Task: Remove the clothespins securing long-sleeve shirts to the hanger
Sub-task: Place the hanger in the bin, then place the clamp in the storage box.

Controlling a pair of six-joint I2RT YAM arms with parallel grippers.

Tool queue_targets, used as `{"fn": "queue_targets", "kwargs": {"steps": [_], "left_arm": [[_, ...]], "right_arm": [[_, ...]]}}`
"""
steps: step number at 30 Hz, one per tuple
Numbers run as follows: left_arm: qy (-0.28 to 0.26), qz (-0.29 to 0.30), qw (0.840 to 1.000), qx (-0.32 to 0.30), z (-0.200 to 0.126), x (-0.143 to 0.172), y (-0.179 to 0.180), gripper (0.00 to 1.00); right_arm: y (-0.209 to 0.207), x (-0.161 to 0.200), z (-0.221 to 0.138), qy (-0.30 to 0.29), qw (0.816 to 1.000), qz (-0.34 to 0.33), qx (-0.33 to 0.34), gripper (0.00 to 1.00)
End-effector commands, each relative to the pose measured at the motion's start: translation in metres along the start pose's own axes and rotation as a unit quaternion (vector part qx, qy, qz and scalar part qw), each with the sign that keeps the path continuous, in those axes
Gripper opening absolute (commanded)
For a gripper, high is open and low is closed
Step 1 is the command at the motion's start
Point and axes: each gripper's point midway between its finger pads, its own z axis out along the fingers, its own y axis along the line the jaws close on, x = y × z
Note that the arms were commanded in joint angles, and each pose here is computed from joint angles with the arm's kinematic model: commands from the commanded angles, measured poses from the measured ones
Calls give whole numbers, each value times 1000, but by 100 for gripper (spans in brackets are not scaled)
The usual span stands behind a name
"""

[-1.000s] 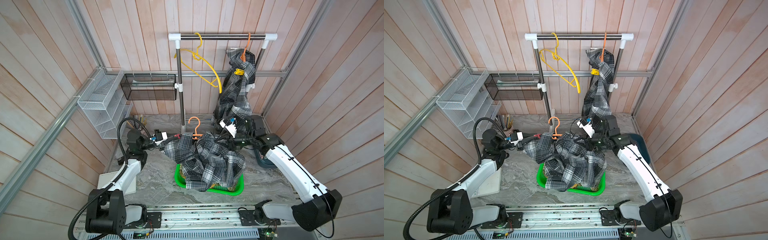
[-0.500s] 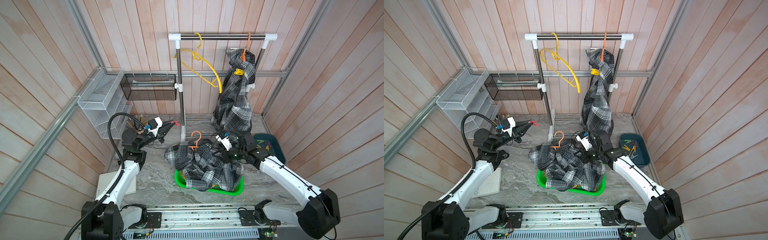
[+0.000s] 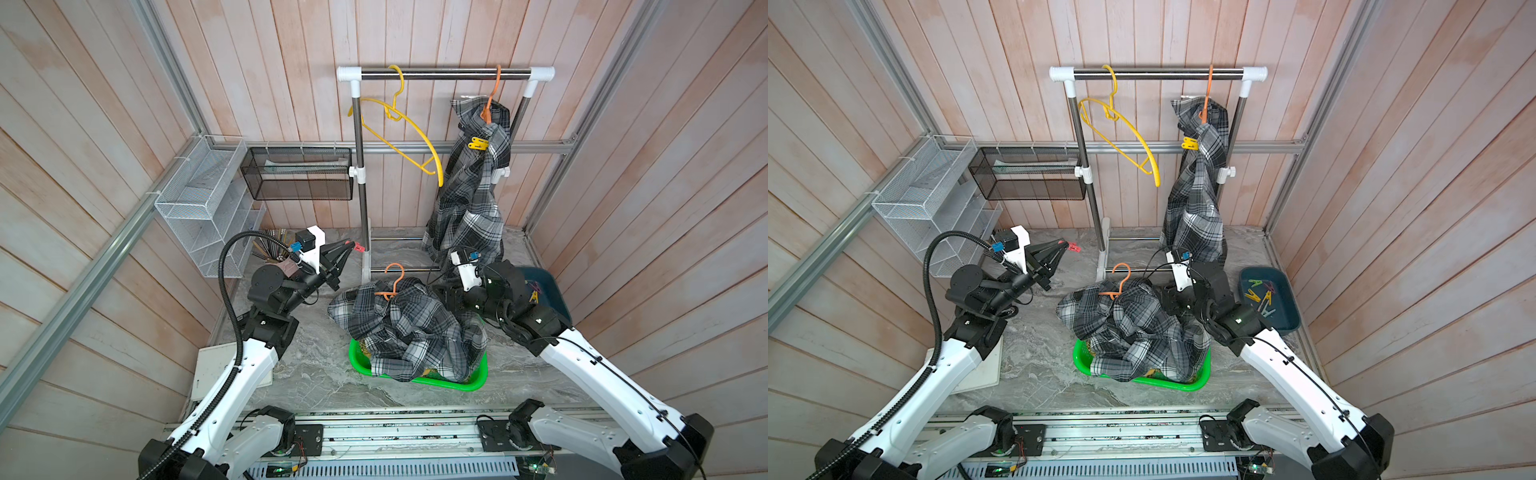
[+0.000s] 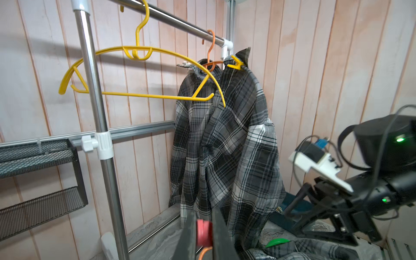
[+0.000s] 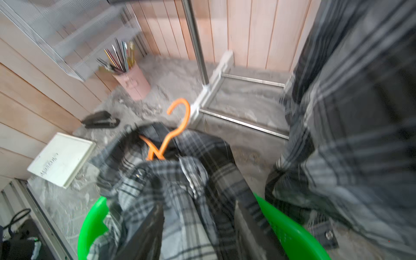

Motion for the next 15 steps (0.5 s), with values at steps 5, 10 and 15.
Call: {"fn": "queue_targets", "kwargs": {"steps": [5, 10, 15], "left_arm": [[84, -85, 991, -52, 8, 25, 17, 0], [107, -109, 987, -48, 13, 35, 17, 0], [134, -118, 983, -52, 15, 44, 19, 0]], "right_arm": [[58, -43, 22, -72, 994, -80, -2, 55], [96, -63, 49, -104, 989, -99, -41, 55], [120, -75, 68, -119, 982, -118, -85, 55]]}}
